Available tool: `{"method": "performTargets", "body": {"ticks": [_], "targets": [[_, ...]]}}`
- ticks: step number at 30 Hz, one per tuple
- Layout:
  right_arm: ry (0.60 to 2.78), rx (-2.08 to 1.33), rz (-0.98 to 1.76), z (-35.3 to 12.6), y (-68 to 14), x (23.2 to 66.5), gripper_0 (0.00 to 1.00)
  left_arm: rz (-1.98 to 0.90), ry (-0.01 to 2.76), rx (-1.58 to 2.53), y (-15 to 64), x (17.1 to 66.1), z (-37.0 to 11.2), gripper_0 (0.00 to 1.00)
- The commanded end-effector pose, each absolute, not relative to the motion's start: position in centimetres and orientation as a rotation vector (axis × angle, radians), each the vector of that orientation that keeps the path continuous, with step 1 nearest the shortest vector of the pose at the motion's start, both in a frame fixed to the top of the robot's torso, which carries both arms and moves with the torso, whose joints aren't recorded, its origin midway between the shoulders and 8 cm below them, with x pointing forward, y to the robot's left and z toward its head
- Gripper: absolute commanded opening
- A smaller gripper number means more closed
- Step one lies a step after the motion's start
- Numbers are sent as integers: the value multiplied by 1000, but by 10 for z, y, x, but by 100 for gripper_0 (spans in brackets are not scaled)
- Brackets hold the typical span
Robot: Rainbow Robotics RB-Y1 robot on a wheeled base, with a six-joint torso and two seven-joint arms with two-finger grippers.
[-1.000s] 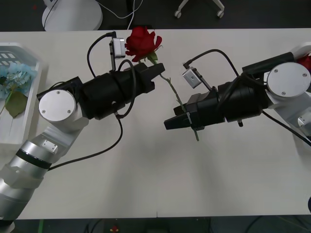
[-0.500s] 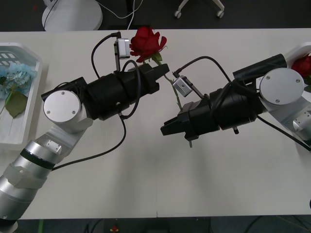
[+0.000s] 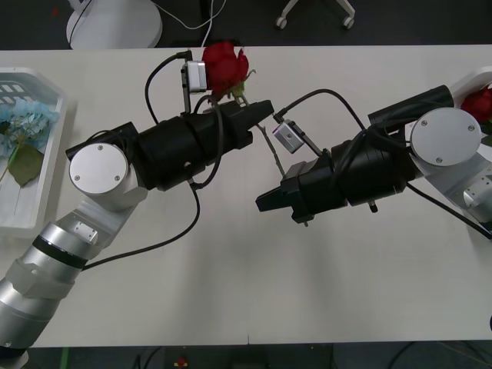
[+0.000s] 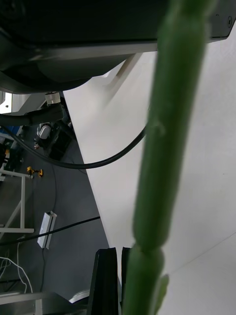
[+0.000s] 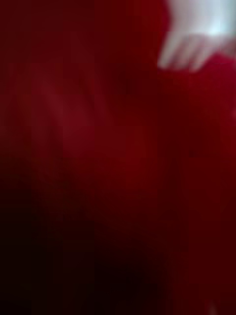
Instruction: Put the red flowers into the right box and the blue flowers into the left box
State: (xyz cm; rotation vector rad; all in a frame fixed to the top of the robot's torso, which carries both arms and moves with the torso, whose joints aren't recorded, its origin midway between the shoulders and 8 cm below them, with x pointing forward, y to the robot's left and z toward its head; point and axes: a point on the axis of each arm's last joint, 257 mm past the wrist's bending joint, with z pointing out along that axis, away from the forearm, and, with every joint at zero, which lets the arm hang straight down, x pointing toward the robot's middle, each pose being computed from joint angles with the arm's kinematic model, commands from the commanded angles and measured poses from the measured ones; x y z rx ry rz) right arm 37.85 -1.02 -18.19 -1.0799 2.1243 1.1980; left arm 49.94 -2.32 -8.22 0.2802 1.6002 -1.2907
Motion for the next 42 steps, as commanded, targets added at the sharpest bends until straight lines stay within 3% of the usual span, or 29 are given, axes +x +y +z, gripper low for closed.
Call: {"method": "performTargets", "body": {"ticks": [1, 8, 22, 32, 42], "targets": [[2133, -1112, 1162, -181, -19, 373, 0, -1269, 1502, 346, -31, 496, -43, 100], [2151, -1113, 1104, -184, -28, 381, 0, -1235, 1509, 327, 2, 505, -43, 100], [2329, -748, 676, -170, -138, 474, 0, -1201, 1605, 377, 141, 481, -50, 100], [2467, -196, 226, -119, -384, 533, 0, -942, 1784, 685, 188, 458, -88, 100], [2498, -30, -303, -115, -573, 519, 0, -830, 1710, 930, 181, 448, -98, 100]]}}
